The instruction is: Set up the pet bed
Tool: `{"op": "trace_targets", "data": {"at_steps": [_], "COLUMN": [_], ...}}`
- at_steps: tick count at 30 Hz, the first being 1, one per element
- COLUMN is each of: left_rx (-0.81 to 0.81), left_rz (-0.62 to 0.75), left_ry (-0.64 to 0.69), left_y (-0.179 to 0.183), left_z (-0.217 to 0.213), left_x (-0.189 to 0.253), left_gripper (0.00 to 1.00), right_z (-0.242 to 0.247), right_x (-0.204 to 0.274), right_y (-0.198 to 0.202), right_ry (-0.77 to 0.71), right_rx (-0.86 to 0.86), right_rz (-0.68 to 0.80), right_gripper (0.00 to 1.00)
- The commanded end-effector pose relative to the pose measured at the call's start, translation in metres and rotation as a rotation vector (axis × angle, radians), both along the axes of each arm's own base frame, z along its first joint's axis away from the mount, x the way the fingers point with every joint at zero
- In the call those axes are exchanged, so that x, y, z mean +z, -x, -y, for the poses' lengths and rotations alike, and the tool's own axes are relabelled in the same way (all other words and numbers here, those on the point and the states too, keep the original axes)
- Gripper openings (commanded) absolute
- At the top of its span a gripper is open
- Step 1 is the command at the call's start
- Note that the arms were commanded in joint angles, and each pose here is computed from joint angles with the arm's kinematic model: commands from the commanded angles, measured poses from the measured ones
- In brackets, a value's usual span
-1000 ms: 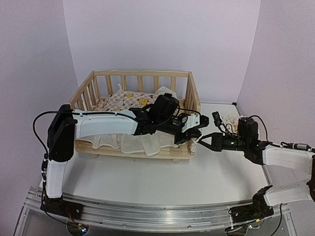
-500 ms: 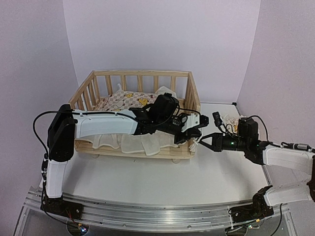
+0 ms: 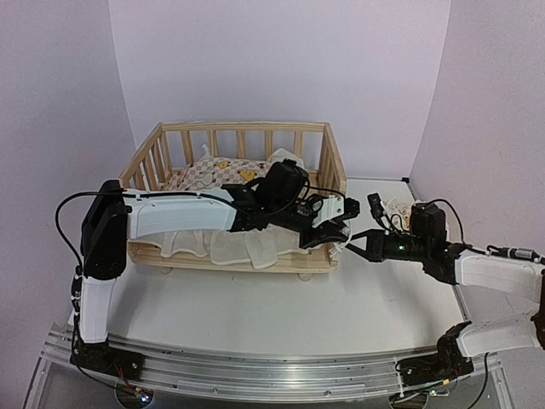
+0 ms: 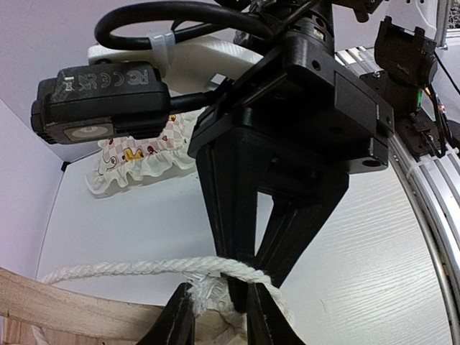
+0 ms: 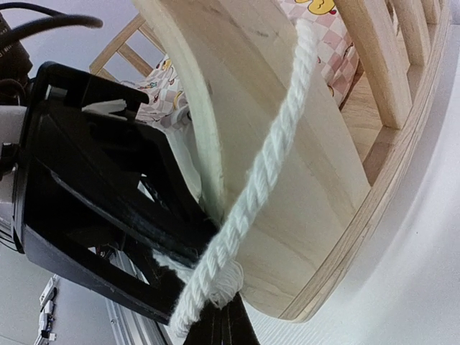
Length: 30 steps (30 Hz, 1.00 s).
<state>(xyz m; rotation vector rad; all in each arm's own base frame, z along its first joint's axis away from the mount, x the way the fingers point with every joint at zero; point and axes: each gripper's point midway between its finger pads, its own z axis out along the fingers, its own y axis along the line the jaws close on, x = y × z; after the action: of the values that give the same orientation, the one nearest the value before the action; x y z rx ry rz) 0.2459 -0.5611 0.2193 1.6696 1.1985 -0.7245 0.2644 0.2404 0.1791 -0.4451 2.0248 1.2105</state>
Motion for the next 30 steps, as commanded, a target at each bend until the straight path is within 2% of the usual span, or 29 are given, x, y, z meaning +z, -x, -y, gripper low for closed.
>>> {"op": "trace_targets", "data": {"at_steps": [1, 7, 12, 15, 18, 20, 24, 30], "left_rx": [0.086, 0.095, 0.131, 0.192, 0.242, 0.294, 0.334, 0.409], "left_rz": [0.065, 0.083, 0.063, 0.006, -0.121, -0.142, -0.113, -0.105], "left_ry": [0.017, 0.055, 0.101, 0.147, 0.144, 0.146, 0.248, 0.346], "left_y": [-0.023, -0.02, -0.016, -0.012, 0.009, 0.021, 0.027, 0.004], "left_z": [-0.017, -0.024, -0.036, -0.052, -0.076, -0.089, -0.077, -0.053], "left_x": [0.041, 0.065, 0.082, 0.082, 0.046, 0.014, 0.001, -0.013], "left_gripper": [0.36, 0.56, 0.65, 0.63, 0.56, 0.51, 0.51, 0.56], "right_z": [0.002, 0.003, 0.001, 0.001, 0.001, 0.001, -0.001, -0.001], "right_x": [0.024, 0.021, 0.023, 0.023, 0.024, 0.024, 0.029, 0.038], "right_y": [-0.013, -0.017, -0.018, -0.018, -0.019, -0.019, -0.019, -0.018], "right_ry": [0.001, 0.016, 0.016, 0.016, 0.015, 0.016, 0.006, -0.005], "right_rx": [-0.039, -0.058, -0.051, -0.049, -0.052, -0.053, -0.045, -0.04], "right_rz": [0.077, 0.061, 0.053, 0.05, 0.05, 0.05, 0.052, 0.063], "right_gripper": [0.0, 0.0, 0.0, 0.0, 0.0, 0.0, 0.0, 0.0]}}
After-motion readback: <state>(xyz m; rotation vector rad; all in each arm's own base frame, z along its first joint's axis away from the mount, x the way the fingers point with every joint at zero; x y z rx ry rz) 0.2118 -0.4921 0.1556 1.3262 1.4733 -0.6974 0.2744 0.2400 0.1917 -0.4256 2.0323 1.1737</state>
